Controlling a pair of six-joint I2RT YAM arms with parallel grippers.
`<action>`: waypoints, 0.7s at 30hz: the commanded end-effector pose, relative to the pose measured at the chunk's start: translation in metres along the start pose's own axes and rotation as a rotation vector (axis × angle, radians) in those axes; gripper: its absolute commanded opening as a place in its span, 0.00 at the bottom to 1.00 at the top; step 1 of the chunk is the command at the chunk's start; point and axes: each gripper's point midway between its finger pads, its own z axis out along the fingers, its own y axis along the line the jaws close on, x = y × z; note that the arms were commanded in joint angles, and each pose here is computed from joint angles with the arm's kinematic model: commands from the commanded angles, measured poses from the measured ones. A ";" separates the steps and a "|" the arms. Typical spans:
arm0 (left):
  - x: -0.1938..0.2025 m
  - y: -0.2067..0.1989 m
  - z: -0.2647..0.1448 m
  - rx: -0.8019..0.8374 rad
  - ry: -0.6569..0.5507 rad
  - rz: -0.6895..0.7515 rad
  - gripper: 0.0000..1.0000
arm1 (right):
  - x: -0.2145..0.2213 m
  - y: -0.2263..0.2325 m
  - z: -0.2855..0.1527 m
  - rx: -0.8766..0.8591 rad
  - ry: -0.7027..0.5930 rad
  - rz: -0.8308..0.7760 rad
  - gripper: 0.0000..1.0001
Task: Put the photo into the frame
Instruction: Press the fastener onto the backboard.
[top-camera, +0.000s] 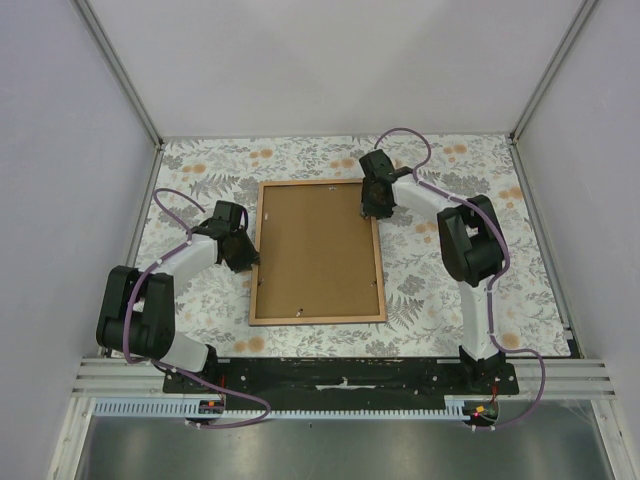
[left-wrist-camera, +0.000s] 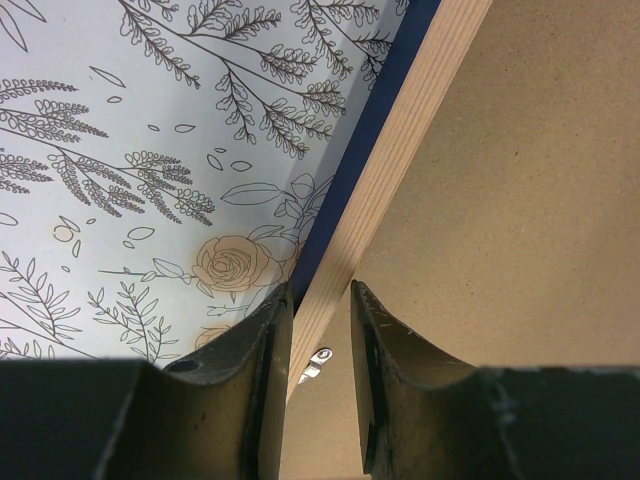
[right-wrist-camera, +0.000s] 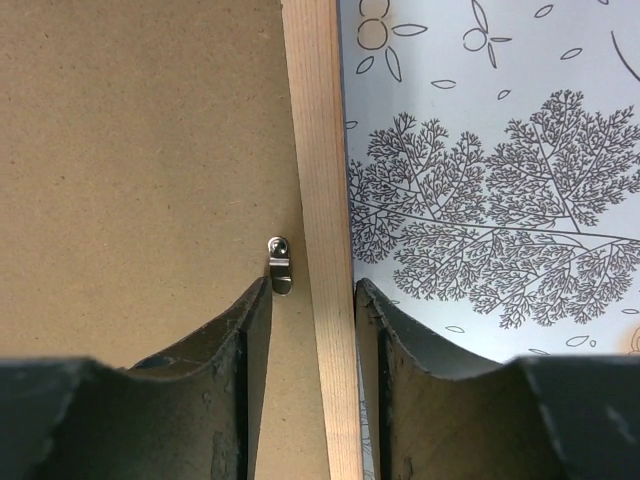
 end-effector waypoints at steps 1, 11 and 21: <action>-0.001 -0.003 0.001 0.019 0.000 0.015 0.36 | 0.023 -0.012 0.005 0.055 0.076 -0.047 0.42; 0.000 -0.003 0.002 0.018 0.003 0.013 0.36 | 0.018 -0.013 0.010 0.086 0.066 -0.007 0.15; 0.001 -0.002 0.001 0.019 0.002 0.016 0.36 | 0.009 -0.008 0.009 0.089 0.049 0.060 0.28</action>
